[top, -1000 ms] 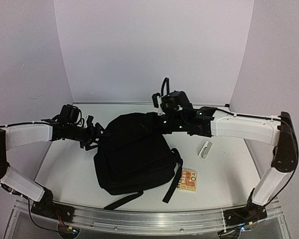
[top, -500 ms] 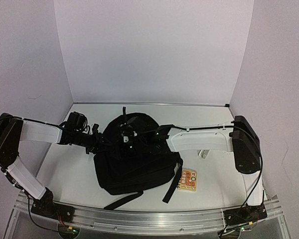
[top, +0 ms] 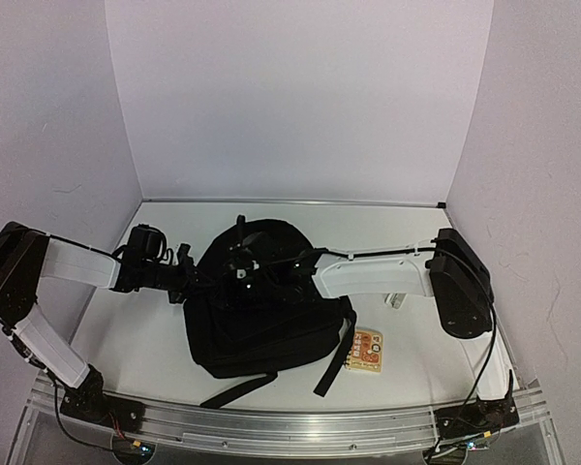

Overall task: Pack the student bag
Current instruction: Unzip the student bag at the center of the board.

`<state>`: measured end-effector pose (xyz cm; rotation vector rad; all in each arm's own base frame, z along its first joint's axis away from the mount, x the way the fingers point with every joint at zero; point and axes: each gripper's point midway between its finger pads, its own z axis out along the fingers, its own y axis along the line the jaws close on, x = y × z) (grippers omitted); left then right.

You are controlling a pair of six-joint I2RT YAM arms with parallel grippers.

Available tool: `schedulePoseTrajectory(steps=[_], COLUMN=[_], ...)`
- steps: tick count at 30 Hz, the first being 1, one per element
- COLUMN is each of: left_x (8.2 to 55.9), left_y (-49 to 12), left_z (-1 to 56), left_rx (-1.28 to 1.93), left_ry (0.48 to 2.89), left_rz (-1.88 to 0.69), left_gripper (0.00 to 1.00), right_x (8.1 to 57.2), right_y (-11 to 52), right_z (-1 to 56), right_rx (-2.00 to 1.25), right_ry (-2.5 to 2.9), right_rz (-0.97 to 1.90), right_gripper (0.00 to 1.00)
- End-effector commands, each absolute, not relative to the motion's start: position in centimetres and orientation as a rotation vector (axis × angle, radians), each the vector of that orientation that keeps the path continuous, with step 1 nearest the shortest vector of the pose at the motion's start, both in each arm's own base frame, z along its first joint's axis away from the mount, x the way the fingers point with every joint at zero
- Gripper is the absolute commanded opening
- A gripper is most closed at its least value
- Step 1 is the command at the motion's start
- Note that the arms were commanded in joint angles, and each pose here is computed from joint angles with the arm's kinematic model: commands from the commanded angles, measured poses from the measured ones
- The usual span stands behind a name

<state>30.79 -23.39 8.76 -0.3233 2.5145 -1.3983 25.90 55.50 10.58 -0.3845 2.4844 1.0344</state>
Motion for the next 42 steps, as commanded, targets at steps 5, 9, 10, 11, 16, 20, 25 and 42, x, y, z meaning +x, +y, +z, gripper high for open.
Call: schedulePoseTrajectory(steps=[5,9,10,11,16,20,25,42], left_x=[30.6,30.4,30.4,30.4,30.1,29.9,29.7,29.4], left_y=[-24.3,-24.3,-24.4,-24.4,-24.8,-25.1,-25.0,-22.7], left_z=[13.1,13.5,13.6,13.7,14.2,14.5,14.7,14.5], left_rx=[-0.200,-0.195,-0.191,-0.189,-0.169,-0.157,-0.156,-0.209], left_ry=[2.396,2.391,2.389,2.388,2.384,2.383,2.382,2.411], left_rz=[-1.487,-1.485,-1.486,-1.487,-1.492,-1.495,-1.484,-1.299], left_gripper=[0.00,0.00,0.00,0.00,0.00,0.00,0.00,0.00], right_x=[26.2,26.3,26.3,26.3,26.7,27.1,28.1,32.2], right_y=[58.0,58.1,58.2,58.4,59.2,59.7,59.1,48.9], right_z=[12.6,12.4,12.3,12.4,12.6,12.1,11.0,13.2], right_rx=[-0.314,-0.302,-0.300,-0.299,-0.281,-0.253,-0.158,0.037], right_ry=[2.420,2.423,2.425,2.420,2.396,2.397,2.410,2.297], right_rz=[1.225,1.223,1.226,1.237,1.275,1.273,1.226,0.772], right_gripper=[0.48,0.49,0.49,0.49,0.44,0.39,0.25,0.00])
